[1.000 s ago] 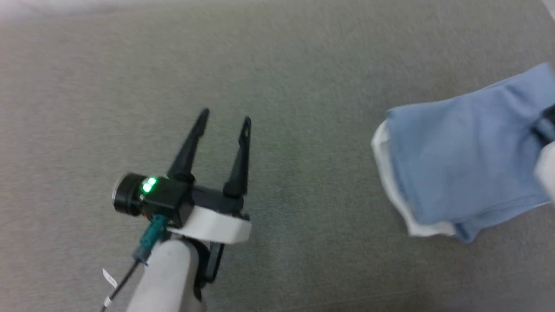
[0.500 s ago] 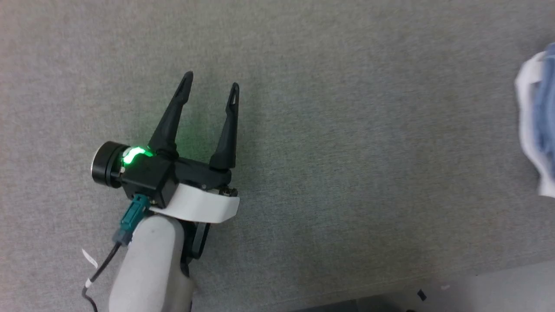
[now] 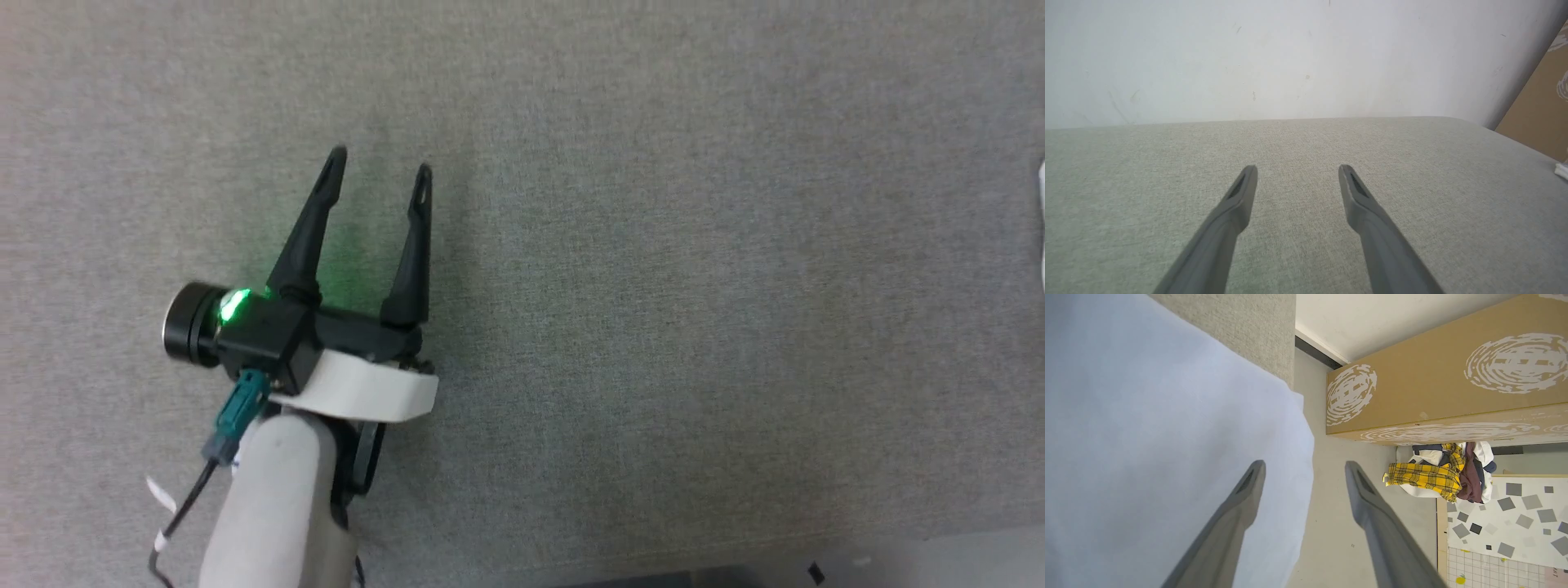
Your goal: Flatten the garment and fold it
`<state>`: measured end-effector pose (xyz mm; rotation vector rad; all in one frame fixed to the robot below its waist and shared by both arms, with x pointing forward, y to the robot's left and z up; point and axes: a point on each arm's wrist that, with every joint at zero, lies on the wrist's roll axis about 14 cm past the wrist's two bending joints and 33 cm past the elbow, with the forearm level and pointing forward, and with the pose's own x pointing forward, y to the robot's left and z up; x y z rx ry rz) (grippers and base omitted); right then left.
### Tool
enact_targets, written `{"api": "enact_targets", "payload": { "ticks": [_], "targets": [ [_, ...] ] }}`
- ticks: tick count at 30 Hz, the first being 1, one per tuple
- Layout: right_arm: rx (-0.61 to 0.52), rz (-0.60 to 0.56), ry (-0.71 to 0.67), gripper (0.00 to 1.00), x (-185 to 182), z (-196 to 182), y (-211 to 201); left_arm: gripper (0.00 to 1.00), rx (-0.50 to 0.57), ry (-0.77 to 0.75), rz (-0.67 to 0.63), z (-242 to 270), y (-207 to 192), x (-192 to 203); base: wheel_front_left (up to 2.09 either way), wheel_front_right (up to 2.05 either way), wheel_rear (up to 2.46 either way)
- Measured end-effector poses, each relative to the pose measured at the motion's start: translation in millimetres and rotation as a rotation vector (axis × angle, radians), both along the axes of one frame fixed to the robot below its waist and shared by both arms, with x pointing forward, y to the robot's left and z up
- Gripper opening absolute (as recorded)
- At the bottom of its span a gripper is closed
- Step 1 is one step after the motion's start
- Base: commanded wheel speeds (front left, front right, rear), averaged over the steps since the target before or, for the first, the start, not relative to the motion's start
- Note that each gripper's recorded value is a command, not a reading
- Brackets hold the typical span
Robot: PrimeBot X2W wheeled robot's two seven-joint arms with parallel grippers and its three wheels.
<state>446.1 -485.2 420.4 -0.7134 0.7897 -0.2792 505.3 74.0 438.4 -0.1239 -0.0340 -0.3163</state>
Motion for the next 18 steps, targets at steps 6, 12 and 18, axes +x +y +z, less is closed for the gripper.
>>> {"api": "enact_targets", "payload": {
  "ticks": [6, 12, 18],
  "targets": [
    [0.054, 0.089, -0.137, 1.0, 16, 31, 34, 1.0, 0.02, 0.015, 0.039, 10, 15, -24, 0.0, 0.0, 0.0],
    [0.152, 0.22, -0.428, 1.0, 29, 103, 85, 1.0, 0.025, -0.016, 0.103, 38, 32, -51, 0.0, 0.0, 0.0],
    [0.293, 0.328, -0.745, 1.0, 17, 175, 141, 1.0, 0.019, -0.061, 0.164, 66, 48, -78, 0.0, 0.0, 0.0]
  ]
}}
